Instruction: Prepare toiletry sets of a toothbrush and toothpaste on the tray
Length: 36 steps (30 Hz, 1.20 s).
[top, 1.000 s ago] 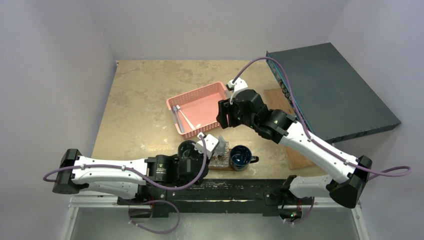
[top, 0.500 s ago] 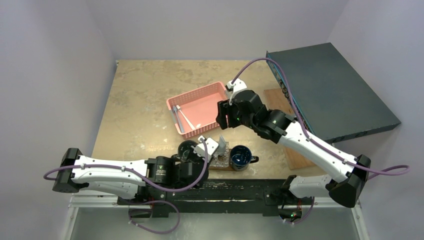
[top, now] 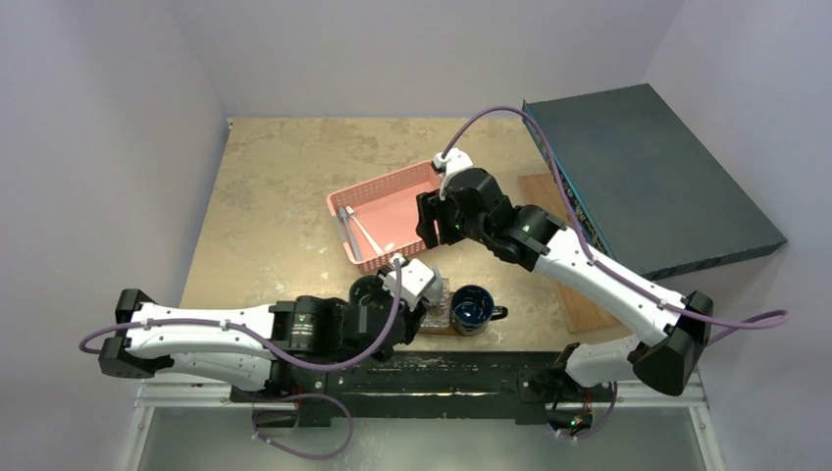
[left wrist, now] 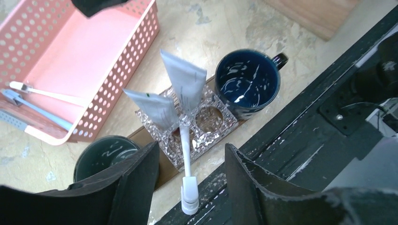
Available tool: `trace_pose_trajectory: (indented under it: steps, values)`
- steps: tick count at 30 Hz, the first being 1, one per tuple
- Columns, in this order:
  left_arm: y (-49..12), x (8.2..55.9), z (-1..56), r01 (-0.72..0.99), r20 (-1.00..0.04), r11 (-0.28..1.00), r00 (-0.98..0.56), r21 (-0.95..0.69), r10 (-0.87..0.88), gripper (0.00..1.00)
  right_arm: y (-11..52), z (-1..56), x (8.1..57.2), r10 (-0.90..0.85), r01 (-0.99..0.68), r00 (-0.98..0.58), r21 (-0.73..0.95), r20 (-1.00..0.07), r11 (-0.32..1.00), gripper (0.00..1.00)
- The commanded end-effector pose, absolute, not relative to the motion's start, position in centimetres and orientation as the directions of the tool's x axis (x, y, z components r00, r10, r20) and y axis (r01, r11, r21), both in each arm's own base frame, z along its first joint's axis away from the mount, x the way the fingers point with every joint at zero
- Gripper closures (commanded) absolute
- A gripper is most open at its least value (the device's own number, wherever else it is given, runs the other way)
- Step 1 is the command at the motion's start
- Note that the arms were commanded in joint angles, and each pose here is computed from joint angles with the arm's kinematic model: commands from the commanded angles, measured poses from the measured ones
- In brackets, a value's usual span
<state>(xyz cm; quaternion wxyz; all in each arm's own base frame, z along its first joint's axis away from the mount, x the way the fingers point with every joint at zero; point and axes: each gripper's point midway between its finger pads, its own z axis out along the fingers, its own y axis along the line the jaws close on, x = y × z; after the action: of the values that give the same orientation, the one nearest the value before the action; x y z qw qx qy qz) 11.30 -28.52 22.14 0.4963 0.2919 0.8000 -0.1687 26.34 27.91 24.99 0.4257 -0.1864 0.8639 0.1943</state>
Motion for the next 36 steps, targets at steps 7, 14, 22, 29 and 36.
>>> trace_pose_trajectory:
  steps: [7,14,22,29,36]
  values:
    - [-28.2,12.9,28.0,0.682,-0.909,0.729,-0.339,-0.061,0.241,0.48,30.9,27.0,27.9,-0.198,-0.565,-0.536,0.174,-0.82,0.807,0.35]
    - [-25.9,15.7,29.1,0.631,-0.894,0.769,-0.397,-0.102,0.208,0.48,34.1,26.0,28.6,-0.261,-0.625,-0.558,0.192,-0.788,0.757,0.35]
    - [-21.8,19.2,29.3,0.535,-0.86,0.837,-0.474,-0.111,0.189,0.49,37.0,22.7,30.9,-0.327,-0.628,-0.602,0.178,-0.729,0.758,0.35]
    - [-16.8,22.0,29.0,0.403,-0.857,0.906,-0.504,-0.129,0.102,0.49,39.1,19.3,32.7,-0.368,-0.621,-0.634,0.164,-0.68,0.767,0.35]
    - [-12.8,23.9,26.8,0.278,-0.843,0.947,-0.538,-0.158,0.017,0.5,40.9,16.1,34.3,-0.405,-0.621,-0.654,0.147,-0.639,0.77,0.35]
